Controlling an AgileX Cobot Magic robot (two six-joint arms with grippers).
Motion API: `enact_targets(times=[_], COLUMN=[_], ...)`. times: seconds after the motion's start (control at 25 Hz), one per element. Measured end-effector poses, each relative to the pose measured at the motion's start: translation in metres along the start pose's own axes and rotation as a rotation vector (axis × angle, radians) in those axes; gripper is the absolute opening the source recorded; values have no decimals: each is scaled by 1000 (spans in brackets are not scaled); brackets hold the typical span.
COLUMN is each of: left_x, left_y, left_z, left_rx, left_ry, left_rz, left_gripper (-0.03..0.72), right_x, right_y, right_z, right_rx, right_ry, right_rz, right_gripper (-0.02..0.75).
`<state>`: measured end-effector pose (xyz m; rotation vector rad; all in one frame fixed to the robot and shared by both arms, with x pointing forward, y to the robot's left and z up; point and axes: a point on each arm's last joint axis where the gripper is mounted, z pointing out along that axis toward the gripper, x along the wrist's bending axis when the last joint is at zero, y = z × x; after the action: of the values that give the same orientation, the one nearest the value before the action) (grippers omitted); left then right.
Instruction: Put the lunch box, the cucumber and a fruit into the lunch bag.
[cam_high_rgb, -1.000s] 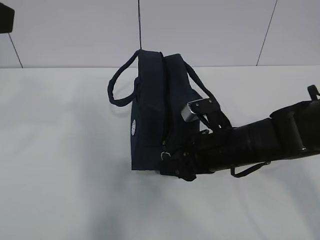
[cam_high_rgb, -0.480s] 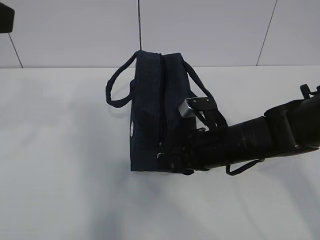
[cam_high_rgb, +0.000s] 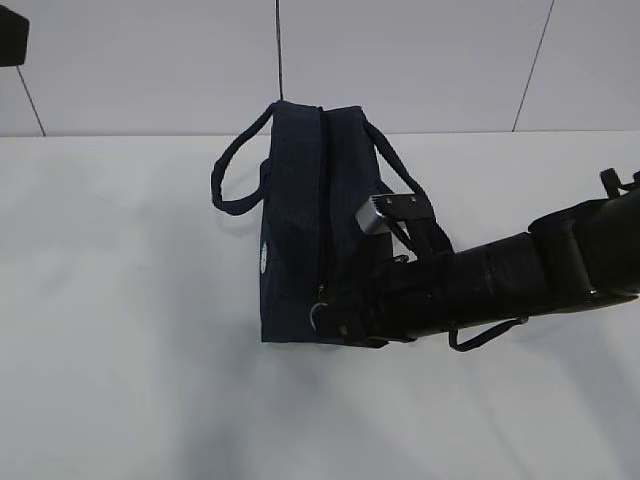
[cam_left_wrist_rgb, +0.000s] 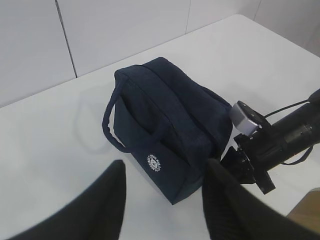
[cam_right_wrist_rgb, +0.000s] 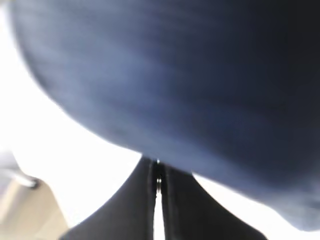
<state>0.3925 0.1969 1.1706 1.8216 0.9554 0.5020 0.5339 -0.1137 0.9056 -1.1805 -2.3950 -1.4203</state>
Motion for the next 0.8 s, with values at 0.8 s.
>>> enact_targets(times=[0.8], left_x=[0], left_y=[0], left_z=[0], left_rx=[0], left_ry=[0], left_rz=[0], left_gripper=[362], right_x=[40], right_y=[23], right_z=[-31], right_rx=[-27], right_ry=[172], right_rz=[-109], right_gripper=[7])
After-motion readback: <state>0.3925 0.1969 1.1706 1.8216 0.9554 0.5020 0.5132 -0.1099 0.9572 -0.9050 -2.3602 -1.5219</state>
